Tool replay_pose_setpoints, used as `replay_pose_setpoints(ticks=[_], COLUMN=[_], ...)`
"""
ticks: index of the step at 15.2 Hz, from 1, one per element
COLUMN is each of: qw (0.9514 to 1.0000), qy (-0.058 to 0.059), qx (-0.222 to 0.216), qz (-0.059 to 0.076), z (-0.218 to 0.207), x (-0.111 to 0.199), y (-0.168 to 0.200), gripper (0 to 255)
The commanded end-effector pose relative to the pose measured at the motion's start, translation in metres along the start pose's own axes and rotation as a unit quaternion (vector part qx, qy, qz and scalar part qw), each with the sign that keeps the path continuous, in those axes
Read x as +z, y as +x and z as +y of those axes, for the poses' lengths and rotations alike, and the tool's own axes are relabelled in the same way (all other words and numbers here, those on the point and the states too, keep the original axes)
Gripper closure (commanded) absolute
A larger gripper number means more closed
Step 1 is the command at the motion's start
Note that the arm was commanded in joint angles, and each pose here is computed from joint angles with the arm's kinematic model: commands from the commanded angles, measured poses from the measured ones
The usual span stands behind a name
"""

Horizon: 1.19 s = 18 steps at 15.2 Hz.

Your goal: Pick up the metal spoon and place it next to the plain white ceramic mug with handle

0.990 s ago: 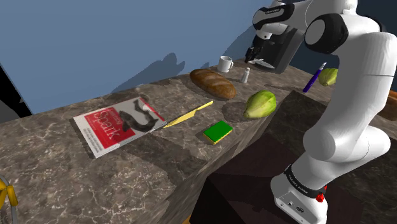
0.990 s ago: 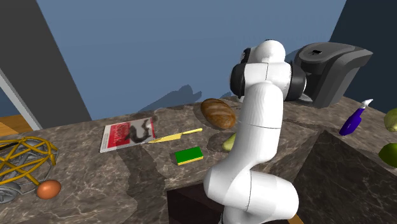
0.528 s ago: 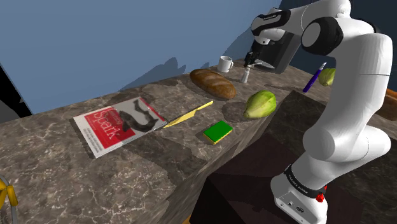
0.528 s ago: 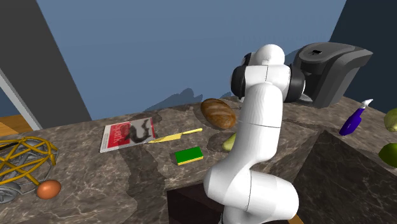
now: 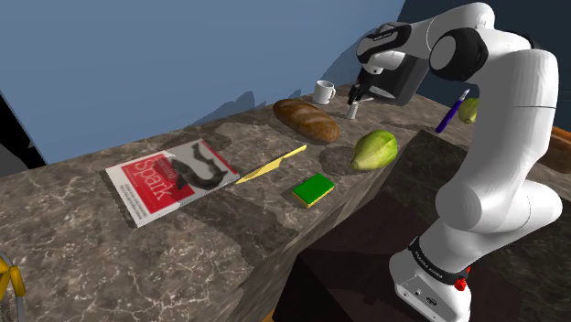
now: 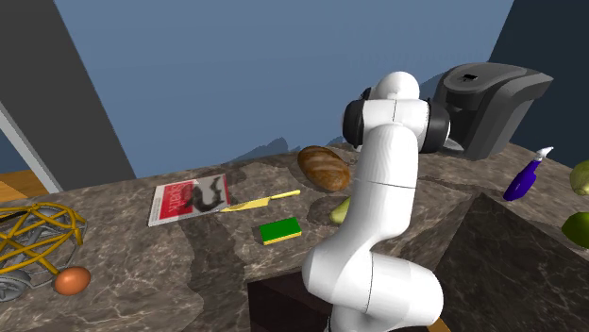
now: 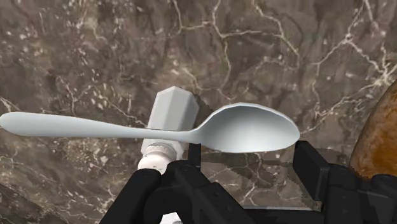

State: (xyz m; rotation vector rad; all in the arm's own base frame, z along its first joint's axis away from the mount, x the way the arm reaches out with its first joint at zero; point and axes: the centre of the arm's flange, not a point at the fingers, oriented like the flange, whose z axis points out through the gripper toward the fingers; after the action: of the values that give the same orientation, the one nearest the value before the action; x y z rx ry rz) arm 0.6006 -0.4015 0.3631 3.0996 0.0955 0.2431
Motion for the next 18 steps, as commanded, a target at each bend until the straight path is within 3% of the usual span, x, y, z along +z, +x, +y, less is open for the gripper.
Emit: replay_pose_setpoints(ticks=[1,15,18], qw=[1.0000,1.0000,1.0000], qy=[0.000,0.000,0.000], qx=[0.000,0.000,0.000], qz=[0.000,0.000,0.000], z=[0.000,-0.003,-0.003], x=[0.010,0.086,0.086], y=[-0.002,-0.014,-0.014], gripper=[255,255,255])
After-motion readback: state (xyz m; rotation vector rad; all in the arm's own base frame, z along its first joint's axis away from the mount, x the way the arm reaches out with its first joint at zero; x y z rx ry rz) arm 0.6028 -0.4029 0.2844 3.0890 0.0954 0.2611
